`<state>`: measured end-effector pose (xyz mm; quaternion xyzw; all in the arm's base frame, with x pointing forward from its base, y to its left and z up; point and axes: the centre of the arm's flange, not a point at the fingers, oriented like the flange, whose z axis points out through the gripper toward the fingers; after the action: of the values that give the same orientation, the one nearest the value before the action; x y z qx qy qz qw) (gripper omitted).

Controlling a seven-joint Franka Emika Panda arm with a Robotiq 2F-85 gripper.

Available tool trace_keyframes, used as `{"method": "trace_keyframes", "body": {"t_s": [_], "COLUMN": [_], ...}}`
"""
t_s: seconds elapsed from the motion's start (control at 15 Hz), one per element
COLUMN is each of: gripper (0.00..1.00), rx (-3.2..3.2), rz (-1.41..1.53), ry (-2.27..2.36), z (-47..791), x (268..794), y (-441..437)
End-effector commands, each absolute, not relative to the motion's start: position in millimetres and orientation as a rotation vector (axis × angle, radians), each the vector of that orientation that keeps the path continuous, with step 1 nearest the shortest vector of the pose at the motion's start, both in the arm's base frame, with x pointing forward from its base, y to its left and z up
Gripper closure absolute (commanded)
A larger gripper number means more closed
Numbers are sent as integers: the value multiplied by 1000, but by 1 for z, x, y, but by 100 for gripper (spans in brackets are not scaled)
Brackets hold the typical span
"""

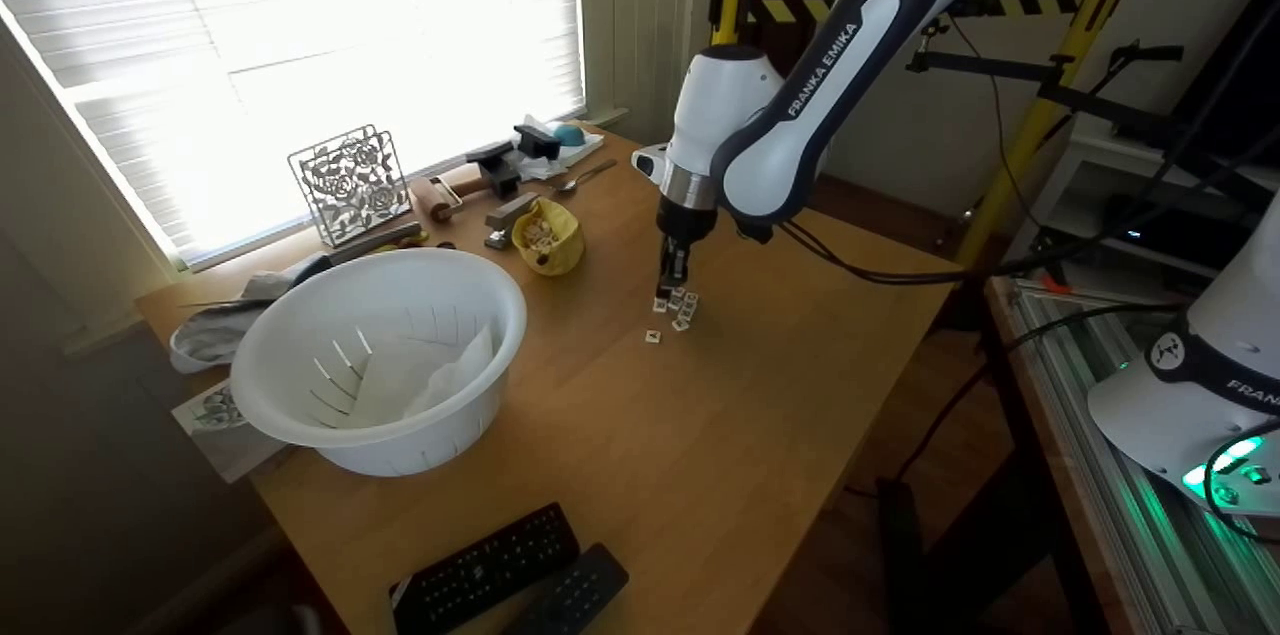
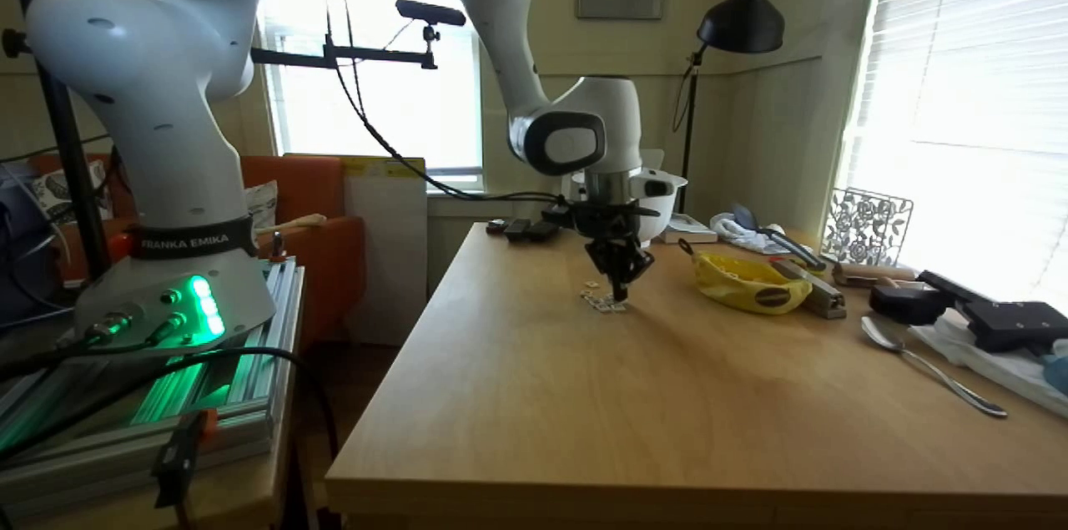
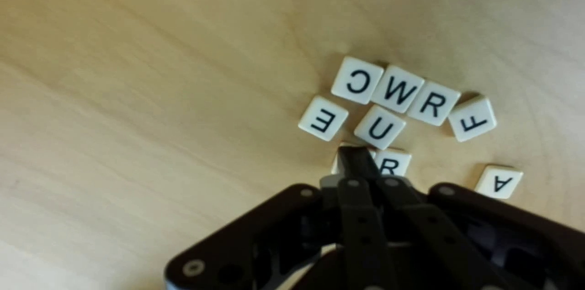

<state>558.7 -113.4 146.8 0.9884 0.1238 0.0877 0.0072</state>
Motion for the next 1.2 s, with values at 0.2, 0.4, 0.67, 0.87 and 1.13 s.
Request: {"method": "trace_keyframes", "body": {"t_s": [0.2, 0.4, 0.67, 0.87, 1.13], "gripper": [100, 100, 100, 100, 100], "rx": [2969, 2907, 2829, 2766, 2692], "rz": [197, 175, 149, 133, 107], "ry": [766, 953, 1199, 1339, 1504], "z": [139, 137, 136, 137, 138], "x": [566, 564, 558, 555, 549], "y": [-107, -105, -105, -108, -112]}}
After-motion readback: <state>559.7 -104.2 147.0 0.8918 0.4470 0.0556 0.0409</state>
